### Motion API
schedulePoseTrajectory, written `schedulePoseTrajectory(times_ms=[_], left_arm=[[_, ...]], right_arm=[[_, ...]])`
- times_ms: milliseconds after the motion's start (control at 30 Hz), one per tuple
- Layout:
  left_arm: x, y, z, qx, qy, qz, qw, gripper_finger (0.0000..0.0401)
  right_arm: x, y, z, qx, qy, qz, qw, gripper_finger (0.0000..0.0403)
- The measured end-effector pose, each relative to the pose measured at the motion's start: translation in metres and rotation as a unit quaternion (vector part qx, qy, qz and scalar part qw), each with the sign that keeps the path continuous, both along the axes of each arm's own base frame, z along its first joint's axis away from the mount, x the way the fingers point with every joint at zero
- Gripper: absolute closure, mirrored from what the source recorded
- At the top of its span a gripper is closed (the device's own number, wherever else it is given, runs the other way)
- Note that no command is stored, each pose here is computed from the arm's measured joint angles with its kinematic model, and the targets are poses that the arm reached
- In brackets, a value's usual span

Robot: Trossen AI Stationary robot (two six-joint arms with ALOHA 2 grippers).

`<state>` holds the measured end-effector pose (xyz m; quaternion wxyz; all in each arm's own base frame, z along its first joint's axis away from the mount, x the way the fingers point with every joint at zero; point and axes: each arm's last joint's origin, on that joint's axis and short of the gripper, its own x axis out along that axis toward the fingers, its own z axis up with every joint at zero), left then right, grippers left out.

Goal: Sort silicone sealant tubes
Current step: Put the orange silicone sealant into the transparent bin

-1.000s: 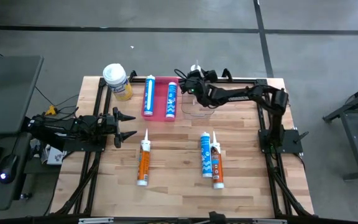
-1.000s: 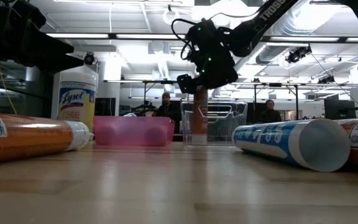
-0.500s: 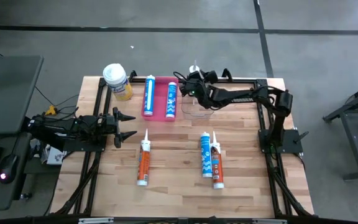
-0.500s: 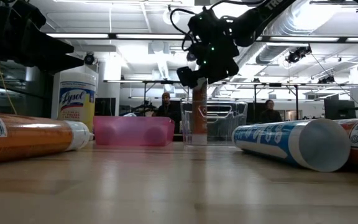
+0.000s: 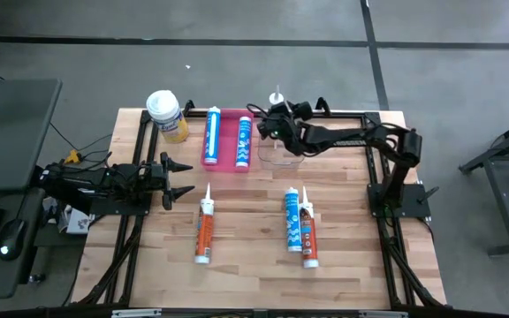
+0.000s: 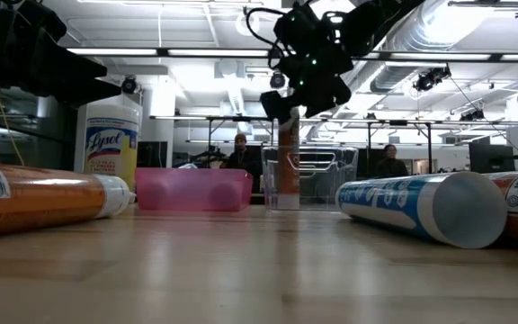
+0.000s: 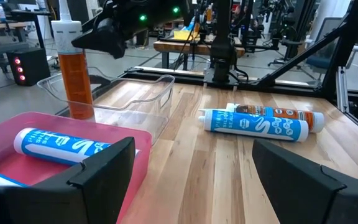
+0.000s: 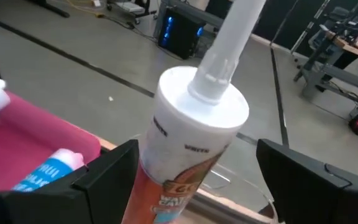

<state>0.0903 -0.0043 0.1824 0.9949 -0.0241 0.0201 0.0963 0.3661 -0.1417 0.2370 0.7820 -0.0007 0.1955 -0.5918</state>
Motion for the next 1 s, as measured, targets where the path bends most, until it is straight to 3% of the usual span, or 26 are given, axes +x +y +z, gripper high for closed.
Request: schedulePoseTrajectory(times_ms=[300,633,1000], left_arm=[[0.000,0.000,0.000,0.000,0.000,0.000,1.000,0.0082],[0.000,0.000,0.000,0.000,0.000,0.000,1.000,0.0082],[0.000,0.000,0.000,0.000,0.000,0.000,1.000,0.0082]], right_arm=[[-0.014,0.026,0.022,0.031,-0.022,0.012,0.999,0.0082],[-0.037,0.066,0.045,0.113,-0.064,0.049,0.990,0.0082],[-0.056,0.107,0.063,0.236,-0.089,0.147,0.957,0.0082]])
